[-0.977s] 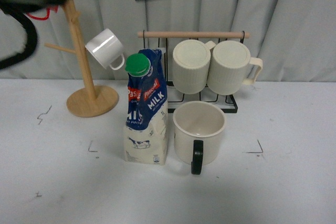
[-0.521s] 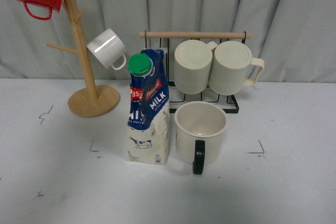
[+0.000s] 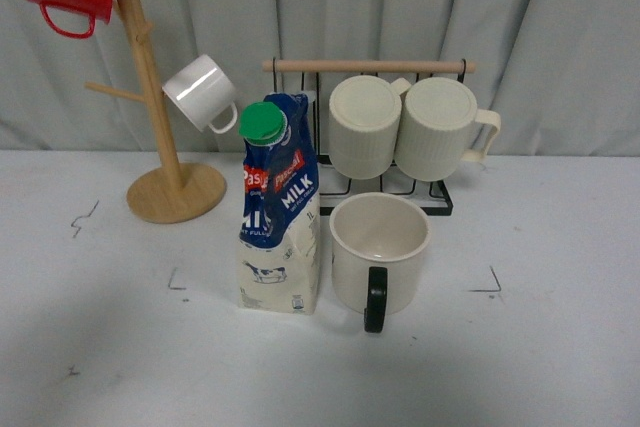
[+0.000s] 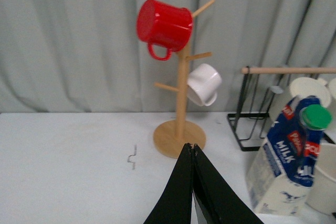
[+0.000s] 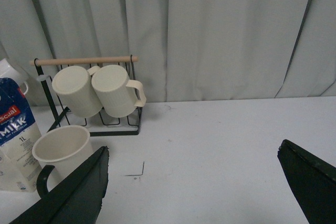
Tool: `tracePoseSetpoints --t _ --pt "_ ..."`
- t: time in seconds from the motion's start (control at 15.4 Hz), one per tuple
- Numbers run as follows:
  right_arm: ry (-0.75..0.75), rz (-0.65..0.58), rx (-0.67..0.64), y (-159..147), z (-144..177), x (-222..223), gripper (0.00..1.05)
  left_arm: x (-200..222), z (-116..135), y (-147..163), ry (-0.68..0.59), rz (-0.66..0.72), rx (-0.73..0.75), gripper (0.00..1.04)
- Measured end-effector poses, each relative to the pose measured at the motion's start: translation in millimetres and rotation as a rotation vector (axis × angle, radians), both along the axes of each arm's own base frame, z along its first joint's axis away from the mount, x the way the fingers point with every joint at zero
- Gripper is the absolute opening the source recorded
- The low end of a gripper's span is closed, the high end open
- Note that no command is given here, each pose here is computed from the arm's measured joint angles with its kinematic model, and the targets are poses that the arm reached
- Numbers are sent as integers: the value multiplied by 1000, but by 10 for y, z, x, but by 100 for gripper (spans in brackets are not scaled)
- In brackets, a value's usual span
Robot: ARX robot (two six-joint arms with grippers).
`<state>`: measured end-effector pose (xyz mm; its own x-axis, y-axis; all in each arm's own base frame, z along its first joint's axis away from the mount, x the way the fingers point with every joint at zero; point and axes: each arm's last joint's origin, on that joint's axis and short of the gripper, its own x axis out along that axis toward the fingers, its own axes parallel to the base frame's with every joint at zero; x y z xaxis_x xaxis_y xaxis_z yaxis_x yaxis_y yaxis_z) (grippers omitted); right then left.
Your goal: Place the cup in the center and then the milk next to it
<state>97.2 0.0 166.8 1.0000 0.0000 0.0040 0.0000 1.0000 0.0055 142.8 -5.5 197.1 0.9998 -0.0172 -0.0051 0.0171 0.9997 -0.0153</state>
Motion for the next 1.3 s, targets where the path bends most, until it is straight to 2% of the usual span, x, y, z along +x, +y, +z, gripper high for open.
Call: tracePoseSetpoints --t 0.13,0.65,1.17,1.3 --pt "0 0 0 0 0 0 98 -65 -65 66 -2 34 0 2" --pt "0 0 0 0 0 0 98 -259 -274 52 -11 14 1 2" --pt "0 0 0 0 0 0 98 -343 -273 53 -17 15 0 2" --pt "0 0 0 0 0 0 98 -404 -332 53 35 14 1 2"
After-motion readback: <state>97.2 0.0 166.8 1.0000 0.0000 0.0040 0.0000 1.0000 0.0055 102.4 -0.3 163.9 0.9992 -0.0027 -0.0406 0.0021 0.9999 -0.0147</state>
